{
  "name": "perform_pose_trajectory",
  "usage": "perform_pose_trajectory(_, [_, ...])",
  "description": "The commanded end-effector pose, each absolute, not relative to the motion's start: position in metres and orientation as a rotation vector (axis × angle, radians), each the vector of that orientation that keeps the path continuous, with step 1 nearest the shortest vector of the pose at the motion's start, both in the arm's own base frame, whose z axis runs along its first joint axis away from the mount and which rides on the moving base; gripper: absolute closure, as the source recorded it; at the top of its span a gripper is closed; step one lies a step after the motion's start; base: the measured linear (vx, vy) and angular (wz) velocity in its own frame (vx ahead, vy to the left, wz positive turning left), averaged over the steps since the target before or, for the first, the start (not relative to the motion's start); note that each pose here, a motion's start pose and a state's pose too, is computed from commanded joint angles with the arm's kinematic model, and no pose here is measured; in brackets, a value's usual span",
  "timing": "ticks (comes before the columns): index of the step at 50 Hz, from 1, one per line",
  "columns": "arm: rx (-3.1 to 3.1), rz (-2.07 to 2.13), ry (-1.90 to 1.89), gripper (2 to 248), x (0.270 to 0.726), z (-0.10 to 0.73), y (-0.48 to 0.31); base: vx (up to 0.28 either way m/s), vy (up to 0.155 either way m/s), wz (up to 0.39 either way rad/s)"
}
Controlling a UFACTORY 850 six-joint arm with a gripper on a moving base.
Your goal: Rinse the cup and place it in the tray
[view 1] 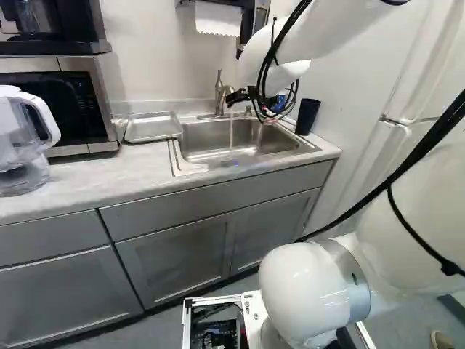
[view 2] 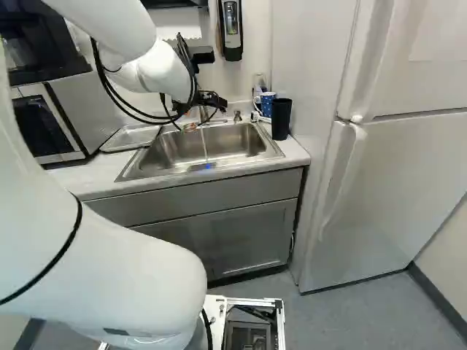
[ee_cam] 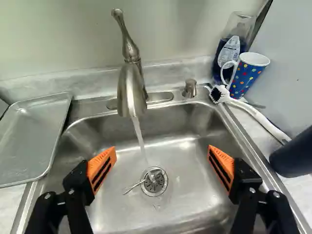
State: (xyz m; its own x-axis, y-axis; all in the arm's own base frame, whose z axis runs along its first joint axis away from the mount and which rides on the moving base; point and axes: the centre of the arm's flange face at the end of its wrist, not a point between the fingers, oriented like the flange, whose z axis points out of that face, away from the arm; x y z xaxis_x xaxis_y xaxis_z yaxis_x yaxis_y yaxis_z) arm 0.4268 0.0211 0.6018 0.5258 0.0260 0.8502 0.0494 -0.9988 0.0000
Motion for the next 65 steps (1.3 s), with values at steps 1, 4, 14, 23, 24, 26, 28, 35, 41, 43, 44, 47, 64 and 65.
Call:
perform_pose_trajectory(1, [-2.723, -1.517, -0.067, 3, 0.427, 0.602, 0.021, 0.0, 0.0, 0.0])
perform_pose_trajectory(4, [-2.723, -1.517, -0.067, 3, 0.427, 0.602, 0.021, 0.0, 0.0, 0.0])
perform_pose_trajectory(14, [-2.729, -1.52, -0.05, 3, 0.427, 0.602, 0.016, 0.0, 0.0, 0.0])
perform_pose_trajectory(23, [-2.739, -1.526, -0.017, 3, 0.427, 0.602, 0.005, 0.0, 0.0, 0.0])
perform_pose_trajectory(24, [-2.741, -1.527, -0.013, 3, 0.427, 0.602, 0.004, 0.0, 0.0, 0.0])
perform_pose_trajectory(26, [-2.743, -1.528, -0.005, 3, 0.427, 0.602, 0.001, 0.0, 0.0, 0.0])
perform_pose_trajectory(28, [-2.746, -1.53, 0.004, 3, 0.427, 0.602, -0.001, 0.0, 0.0, 0.0])
perform_pose_trajectory(35, [-2.753, -1.536, 0.032, 3, 0.427, 0.602, -0.01, 0.0, 0.0, 0.0])
perform_pose_trajectory(41, [-2.757, -1.546, 0.059, 3, 0.427, 0.602, -0.018, 0.0, 0.0, 0.0])
perform_pose_trajectory(43, [-2.758, -1.551, 0.07, 3, 0.427, 0.602, -0.021, 0.0, 0.0, 0.0])
perform_pose_trajectory(44, [-2.757, -1.553, 0.075, 3, 0.427, 0.602, -0.022, 0.0, 0.0, 0.0])
perform_pose_trajectory(47, [-2.756, -1.559, 0.094, 3, 0.427, 0.603, -0.026, 0.0, 0.0, 0.0])
perform_pose_trajectory(64, [-2.698, -1.633, 0.266, 3, 0.426, 0.606, -0.05, 0.0, 0.0, 0.0])
perform_pose_trajectory(65, [-2.694, -1.637, 0.278, 3, 0.426, 0.606, -0.051, 0.0, 0.0, 0.0])
